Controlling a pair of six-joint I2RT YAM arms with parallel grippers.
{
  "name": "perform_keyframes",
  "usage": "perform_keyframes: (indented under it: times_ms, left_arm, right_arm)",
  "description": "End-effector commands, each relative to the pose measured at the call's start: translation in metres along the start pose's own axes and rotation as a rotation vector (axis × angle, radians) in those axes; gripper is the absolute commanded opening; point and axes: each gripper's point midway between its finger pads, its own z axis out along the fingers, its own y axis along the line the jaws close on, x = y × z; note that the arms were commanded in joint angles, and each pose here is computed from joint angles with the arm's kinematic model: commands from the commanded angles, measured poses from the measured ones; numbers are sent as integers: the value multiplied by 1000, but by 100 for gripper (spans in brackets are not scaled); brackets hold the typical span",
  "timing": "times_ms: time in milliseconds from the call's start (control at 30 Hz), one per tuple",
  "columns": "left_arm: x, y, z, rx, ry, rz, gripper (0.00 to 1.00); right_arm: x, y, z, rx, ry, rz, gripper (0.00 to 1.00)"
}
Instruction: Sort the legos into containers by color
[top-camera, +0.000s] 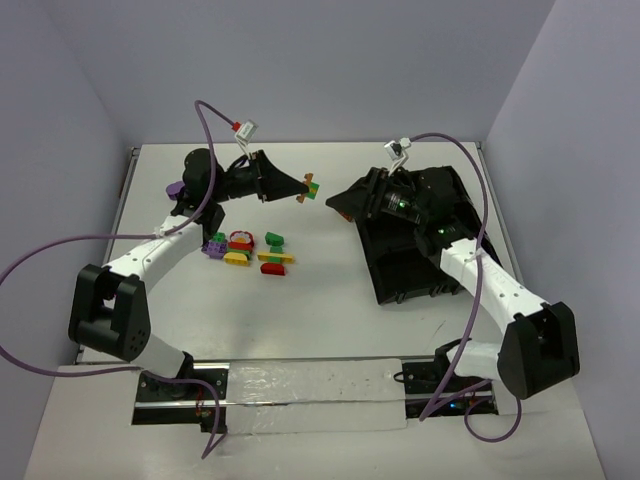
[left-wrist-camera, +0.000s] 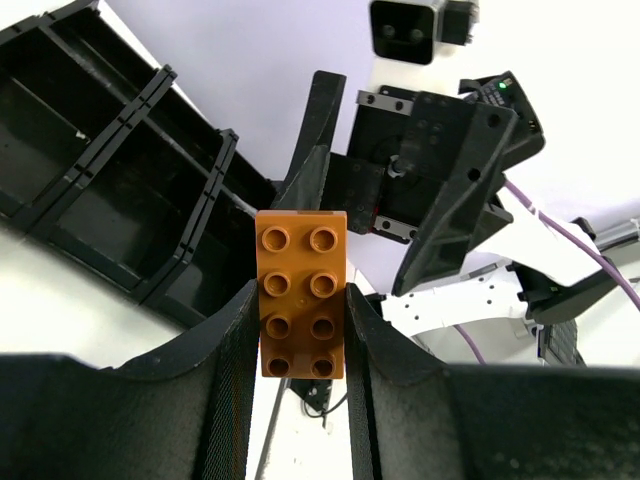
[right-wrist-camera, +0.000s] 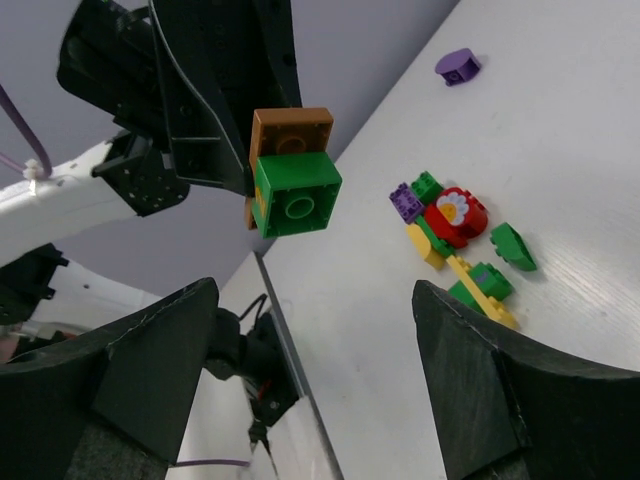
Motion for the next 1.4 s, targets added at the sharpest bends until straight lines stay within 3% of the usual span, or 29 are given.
perform_keyframes:
  times_ms: [0, 133, 700, 900, 1200, 1367]
  left_arm:
    - [-6, -20, -2, 68, -7, 67, 0]
    - [-7, -17, -1, 60, -1, 64, 0]
    - [-6, -31, 4, 96, 15, 74, 0]
    - [-4, -35, 7, 105, 21, 75, 0]
    - [0, -38, 10, 116, 33, 75, 0]
    - [3, -45, 10, 132, 41, 84, 0]
  right_arm:
    - [-13, 16, 3, -92, -42, 2, 83]
    - [-14, 21, 7, -139, -43, 28, 76]
    - [-15, 32, 23, -211, -26, 49, 77]
    - [-15, 41, 26, -240, -20, 33, 72]
    - [-14, 49, 27, -285, -14, 50, 61]
    - [-14, 50, 27, -297, -19, 55, 47]
